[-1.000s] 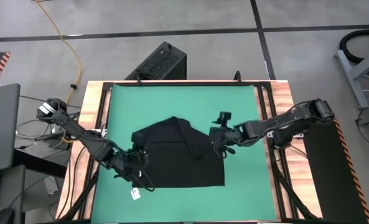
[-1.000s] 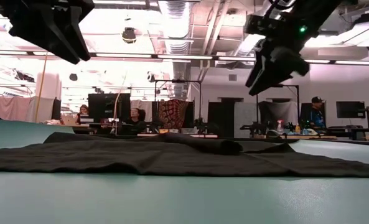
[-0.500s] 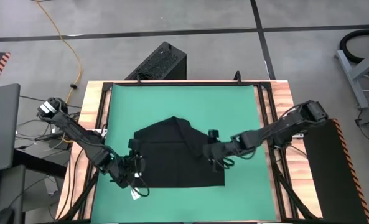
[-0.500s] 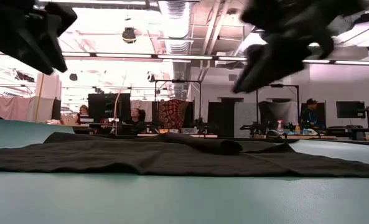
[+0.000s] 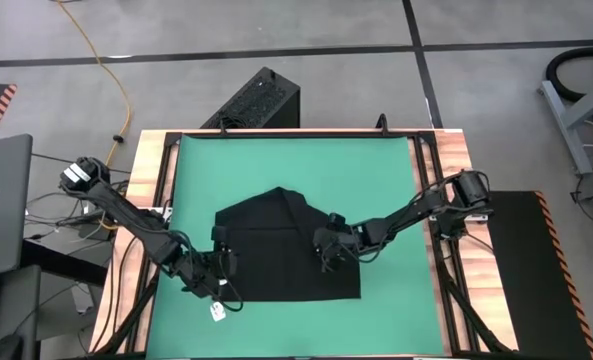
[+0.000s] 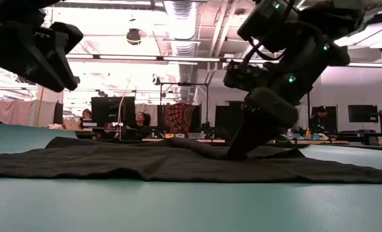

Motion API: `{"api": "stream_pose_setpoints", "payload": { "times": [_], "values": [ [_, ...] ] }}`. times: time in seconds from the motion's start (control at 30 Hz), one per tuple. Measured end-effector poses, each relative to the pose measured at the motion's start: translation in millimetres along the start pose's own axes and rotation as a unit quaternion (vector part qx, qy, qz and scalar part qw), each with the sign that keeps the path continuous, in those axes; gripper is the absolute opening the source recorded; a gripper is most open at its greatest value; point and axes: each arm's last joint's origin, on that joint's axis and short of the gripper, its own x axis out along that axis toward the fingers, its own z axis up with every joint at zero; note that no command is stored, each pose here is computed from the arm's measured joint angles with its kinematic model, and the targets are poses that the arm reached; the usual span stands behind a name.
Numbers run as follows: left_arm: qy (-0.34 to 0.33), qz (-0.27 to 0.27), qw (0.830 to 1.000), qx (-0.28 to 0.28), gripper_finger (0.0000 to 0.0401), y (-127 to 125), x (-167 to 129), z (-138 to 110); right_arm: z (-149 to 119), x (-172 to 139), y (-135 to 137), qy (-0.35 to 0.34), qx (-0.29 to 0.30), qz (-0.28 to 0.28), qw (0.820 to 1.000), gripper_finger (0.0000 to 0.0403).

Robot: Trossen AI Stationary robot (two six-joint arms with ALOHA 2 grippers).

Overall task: Roll towel
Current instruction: Fold the brown towel

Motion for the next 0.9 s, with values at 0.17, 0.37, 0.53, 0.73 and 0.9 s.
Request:
{"api": "stream_pose_setpoints", "payload": {
  "times": [0.17, 0.37, 0.53, 0.73, 0.9],
  "values": [
    [-0.001, 0.001, 1.0, -0.002, 0.01, 0.0, 9.1, -17.4, 0.6, -0.1, -0.6, -0.004, 0.021, -0.006, 1.0, 0.0211],
    [-0.005, 0.003, 0.999, -0.033, 0.01, 4.1, 22.1, -41.3, 8.9, -11.8, -2.1, -0.022, 0.029, -0.002, 0.999, 0.006],
    [-0.022, -0.014, 0.998, -0.06, 0.01, 7.1, 29.9, -54.7, 15.0, -20.1, -2.7, -0.039, 0.029, 0.0, 0.999, 0.002],
    [-0.007, -0.036, 0.996, -0.083, 0.0084, 8.3, 33.4, -67.9, 15.3, -21.1, -17.6, -0.041, 0.039, -0.089, 0.994, 0.0018],
    [-0.002, -0.047, 0.996, -0.08, 0.0049, 7.8, 33.6, -69.9, 20.6, -17.1, -40.8, -0.057, 0.054, -0.178, 0.981, 0.0015]
  ]
}}
